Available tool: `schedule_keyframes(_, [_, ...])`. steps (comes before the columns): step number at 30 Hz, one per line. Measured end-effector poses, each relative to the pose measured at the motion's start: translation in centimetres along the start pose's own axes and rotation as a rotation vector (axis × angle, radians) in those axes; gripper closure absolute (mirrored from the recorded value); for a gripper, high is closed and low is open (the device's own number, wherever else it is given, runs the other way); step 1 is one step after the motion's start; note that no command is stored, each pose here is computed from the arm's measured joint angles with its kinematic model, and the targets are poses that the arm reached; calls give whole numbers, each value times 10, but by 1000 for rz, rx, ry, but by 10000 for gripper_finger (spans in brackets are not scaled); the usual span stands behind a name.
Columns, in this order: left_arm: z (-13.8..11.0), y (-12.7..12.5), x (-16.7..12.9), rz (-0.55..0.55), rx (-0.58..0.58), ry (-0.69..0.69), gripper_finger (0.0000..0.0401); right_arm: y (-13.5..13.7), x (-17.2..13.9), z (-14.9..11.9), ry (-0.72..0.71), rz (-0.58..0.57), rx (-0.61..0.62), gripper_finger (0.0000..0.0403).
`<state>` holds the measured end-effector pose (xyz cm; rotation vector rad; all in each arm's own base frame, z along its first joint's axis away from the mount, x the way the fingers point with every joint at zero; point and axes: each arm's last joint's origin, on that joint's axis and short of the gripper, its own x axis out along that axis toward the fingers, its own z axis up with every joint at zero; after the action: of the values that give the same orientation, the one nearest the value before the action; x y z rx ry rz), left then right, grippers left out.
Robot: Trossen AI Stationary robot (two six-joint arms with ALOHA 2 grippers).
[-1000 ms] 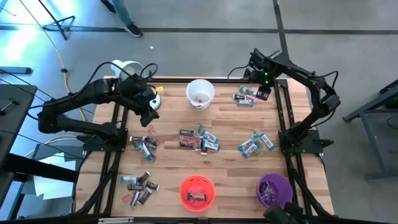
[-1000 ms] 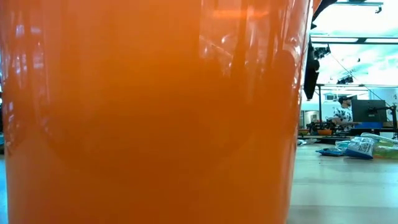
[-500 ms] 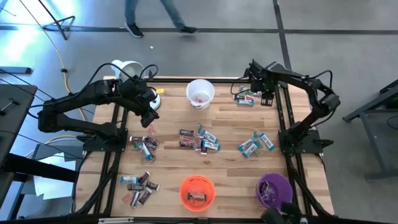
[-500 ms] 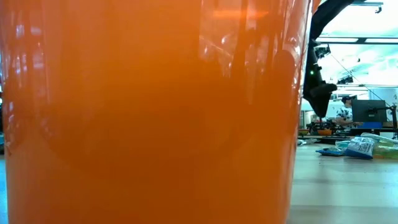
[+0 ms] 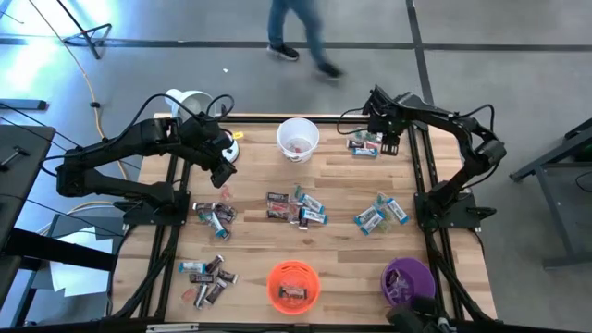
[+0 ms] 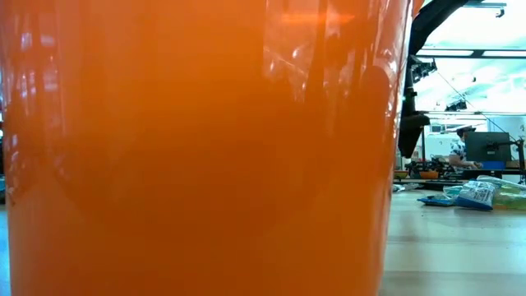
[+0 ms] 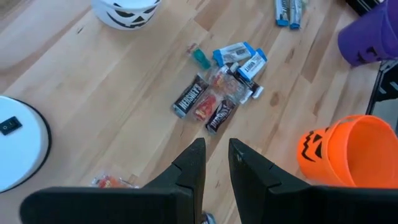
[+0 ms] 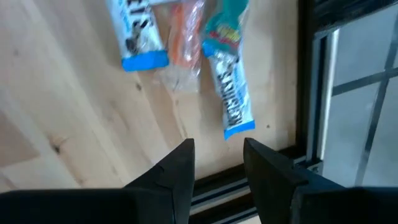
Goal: Organize candy in baskets
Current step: Put the white chocolate bar into the orange bucket
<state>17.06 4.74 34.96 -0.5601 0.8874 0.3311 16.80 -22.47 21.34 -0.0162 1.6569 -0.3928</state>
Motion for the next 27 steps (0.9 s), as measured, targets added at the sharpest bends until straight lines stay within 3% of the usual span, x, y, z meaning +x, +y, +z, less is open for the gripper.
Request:
schedule_keyframes(8, [1, 2, 0, 53, -9, -23, 346, -4, 0, 4, -44, -36, 60, 270])
schedule_keyframes(15, [1, 2, 0, 56, -20, -25, 346, -5, 2, 0, -86, 73, 135, 270])
schedule_keyframes(27, [6, 0, 0, 55, -13, -84, 346, -21, 22, -12, -8, 96, 220, 270])
